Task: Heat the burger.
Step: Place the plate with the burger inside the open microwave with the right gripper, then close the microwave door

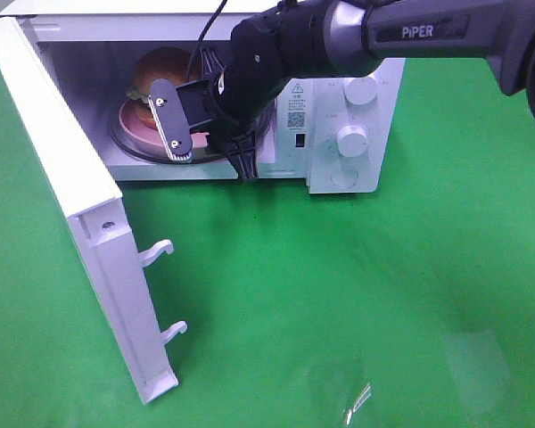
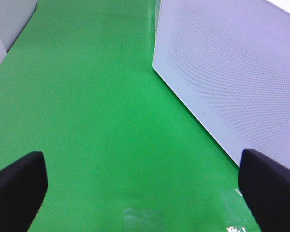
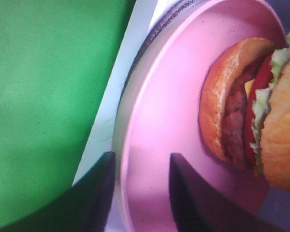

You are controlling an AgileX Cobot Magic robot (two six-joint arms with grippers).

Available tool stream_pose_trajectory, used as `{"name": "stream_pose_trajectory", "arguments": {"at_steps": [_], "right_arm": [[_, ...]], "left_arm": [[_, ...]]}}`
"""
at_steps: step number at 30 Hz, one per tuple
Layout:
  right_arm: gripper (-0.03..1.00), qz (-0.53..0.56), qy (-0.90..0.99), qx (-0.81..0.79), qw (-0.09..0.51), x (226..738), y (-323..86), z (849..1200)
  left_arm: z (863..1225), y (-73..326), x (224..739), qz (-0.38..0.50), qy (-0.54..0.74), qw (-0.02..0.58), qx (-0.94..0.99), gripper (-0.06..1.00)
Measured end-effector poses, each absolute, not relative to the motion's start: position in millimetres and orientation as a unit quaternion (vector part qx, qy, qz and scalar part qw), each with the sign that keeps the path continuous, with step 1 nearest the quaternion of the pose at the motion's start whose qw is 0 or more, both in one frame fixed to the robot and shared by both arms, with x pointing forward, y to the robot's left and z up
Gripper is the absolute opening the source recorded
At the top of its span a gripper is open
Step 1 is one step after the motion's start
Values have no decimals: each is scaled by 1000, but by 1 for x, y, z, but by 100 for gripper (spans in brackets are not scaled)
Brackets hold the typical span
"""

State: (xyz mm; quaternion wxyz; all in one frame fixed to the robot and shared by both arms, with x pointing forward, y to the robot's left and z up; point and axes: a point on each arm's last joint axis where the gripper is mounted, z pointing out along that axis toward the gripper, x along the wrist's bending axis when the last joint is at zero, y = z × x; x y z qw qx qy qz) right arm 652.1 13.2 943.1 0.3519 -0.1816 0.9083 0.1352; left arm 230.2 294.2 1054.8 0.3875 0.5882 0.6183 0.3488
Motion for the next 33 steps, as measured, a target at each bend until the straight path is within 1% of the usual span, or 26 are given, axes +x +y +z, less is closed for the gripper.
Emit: {"name": "stream_pose_trajectory", "arguments": {"at_steps": [2, 10, 16, 18, 19, 20, 23, 25, 33], "right_arm": [[46, 139, 910, -171, 350, 652, 13, 943], [49, 138, 915, -164, 341, 648, 11, 943], [51, 139, 915, -165, 340, 640, 9, 952], [56, 139, 916, -165, 338, 633, 4, 958], [56, 139, 916, -165, 338, 633, 4, 958], [59, 138, 917, -166, 335, 629, 2, 958], [60, 137, 918, -167, 332, 627, 1, 958], [64, 134, 920, -171, 325, 616, -3, 959], [67, 138, 923, -179, 311, 594, -6, 963]], "left_arm": [[1055, 294, 230, 349, 618, 387, 588, 99], [1055, 294, 230, 349, 618, 387, 588, 99], [1055, 294, 230, 349, 618, 387, 588, 99], [1055, 294, 230, 349, 618, 387, 588, 99], [1055, 294, 230, 349, 618, 387, 588, 99], [1055, 294, 230, 349, 618, 387, 588, 99], [1055, 294, 230, 349, 618, 387, 588, 99], [1055, 294, 230, 349, 618, 387, 588, 99], [1055, 294, 230, 349, 618, 387, 588, 99]]}}
